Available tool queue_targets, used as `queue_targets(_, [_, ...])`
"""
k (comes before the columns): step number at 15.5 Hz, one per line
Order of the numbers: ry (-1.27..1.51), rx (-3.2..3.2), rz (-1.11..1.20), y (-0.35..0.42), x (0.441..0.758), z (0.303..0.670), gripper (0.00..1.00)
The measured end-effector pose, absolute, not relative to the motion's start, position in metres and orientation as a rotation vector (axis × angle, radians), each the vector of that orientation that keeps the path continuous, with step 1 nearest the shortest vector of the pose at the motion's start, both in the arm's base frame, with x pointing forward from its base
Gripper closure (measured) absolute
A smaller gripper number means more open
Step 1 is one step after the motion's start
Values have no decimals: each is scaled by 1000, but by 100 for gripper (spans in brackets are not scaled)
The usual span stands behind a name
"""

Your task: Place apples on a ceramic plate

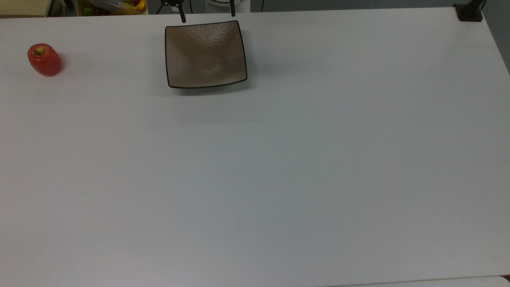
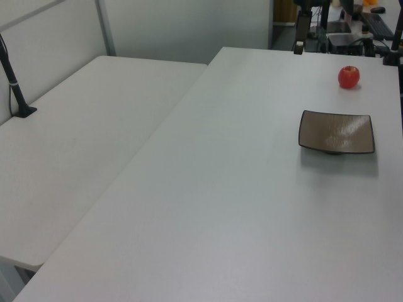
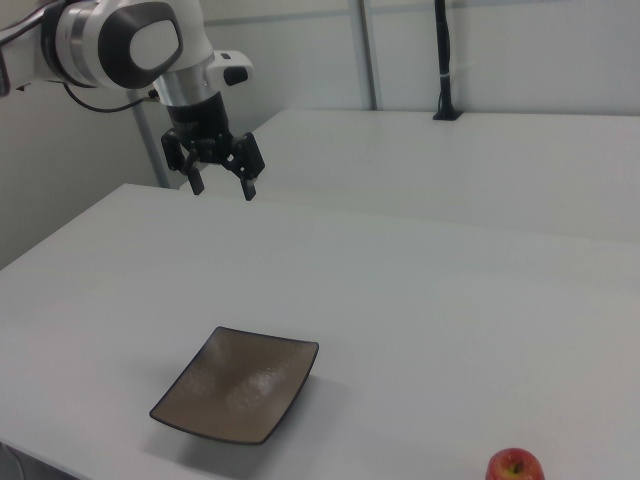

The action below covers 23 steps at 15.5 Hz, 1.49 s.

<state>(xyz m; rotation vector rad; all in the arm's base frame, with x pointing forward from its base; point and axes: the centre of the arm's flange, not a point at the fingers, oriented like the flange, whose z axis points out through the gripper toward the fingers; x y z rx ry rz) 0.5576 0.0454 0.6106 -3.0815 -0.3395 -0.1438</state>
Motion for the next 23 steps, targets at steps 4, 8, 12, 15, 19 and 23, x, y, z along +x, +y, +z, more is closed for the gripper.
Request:
queue_targets(4, [-341, -3081, -146, 45, 557, 612, 0])
queue_targets(8, [-341, -3081, -149, 45, 557, 612, 0])
queue_targets(12, [-340, -3081, -149, 45, 557, 613, 0])
queue_targets(15, [-338, -3082, -149, 44, 557, 613, 0])
queue_targets(19, [-500, -3065, -141, 39, 556, 612, 0])
queue_targets(23, [-816, -2997, -54, 22, 551, 606, 0])
